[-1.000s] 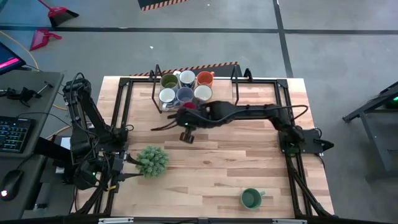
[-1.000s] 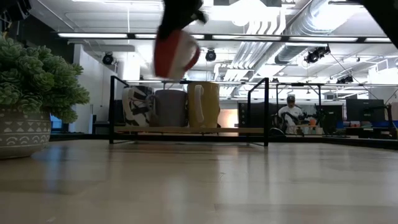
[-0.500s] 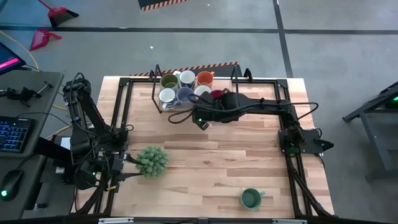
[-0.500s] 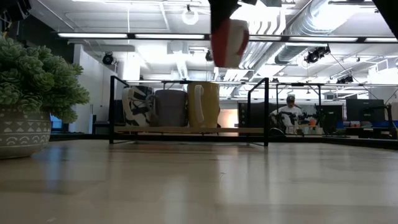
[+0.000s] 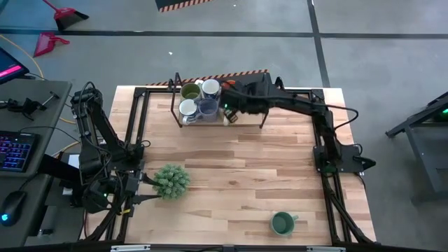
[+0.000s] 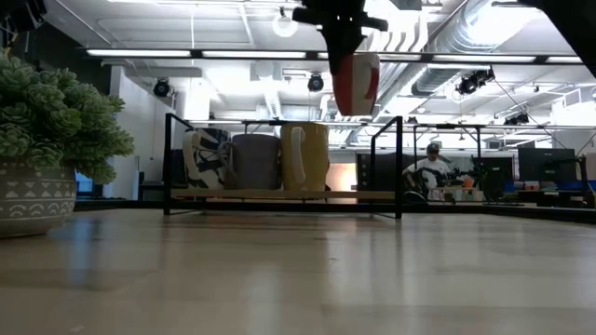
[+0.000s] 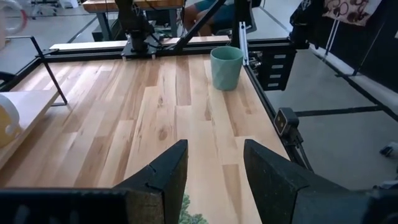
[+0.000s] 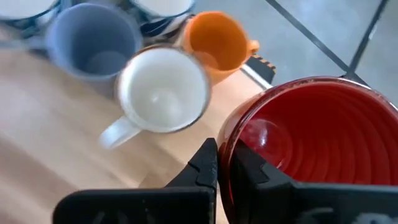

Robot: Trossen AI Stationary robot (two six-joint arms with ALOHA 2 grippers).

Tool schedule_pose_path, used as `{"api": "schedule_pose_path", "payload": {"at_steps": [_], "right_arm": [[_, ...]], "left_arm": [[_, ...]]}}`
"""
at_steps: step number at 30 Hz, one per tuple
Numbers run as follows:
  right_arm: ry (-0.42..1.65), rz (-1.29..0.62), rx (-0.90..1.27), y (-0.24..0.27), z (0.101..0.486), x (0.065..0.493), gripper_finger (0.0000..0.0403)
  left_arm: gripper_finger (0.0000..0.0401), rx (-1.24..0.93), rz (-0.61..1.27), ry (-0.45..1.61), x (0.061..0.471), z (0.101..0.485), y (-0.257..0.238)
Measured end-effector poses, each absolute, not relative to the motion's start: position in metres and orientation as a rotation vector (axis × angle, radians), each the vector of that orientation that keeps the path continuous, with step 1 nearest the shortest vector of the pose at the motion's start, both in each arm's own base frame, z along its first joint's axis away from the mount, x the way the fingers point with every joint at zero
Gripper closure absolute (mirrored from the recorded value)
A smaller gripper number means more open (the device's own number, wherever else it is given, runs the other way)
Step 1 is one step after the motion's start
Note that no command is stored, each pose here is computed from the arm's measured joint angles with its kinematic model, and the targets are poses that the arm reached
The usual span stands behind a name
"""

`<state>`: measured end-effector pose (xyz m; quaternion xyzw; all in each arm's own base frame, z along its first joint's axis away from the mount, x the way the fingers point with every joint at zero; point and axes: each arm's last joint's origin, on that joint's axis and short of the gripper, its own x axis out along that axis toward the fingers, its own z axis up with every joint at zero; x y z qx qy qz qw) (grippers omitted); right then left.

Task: Place coffee mugs
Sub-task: Put the red mug on the shelf

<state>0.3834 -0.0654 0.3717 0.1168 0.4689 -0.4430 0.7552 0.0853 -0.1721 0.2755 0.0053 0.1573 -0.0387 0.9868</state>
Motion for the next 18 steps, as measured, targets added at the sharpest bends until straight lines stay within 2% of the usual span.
{"api": "schedule_pose_path", "payload": {"at_steps": [10,18], "right_arm": [[1.055,-0.887,0.252,-0.098,0.370,0.383,0.0403],[1.131,-0.877,0.239,-0.120,0.325,0.392,0.0403]], "left_arm": [[0.0256,-0.031,-0.057,0.309,0.086,0.276,-0.172],[0.0256,-0.071,-0.019,0.290,0.093,0.278,-0.170]]}}
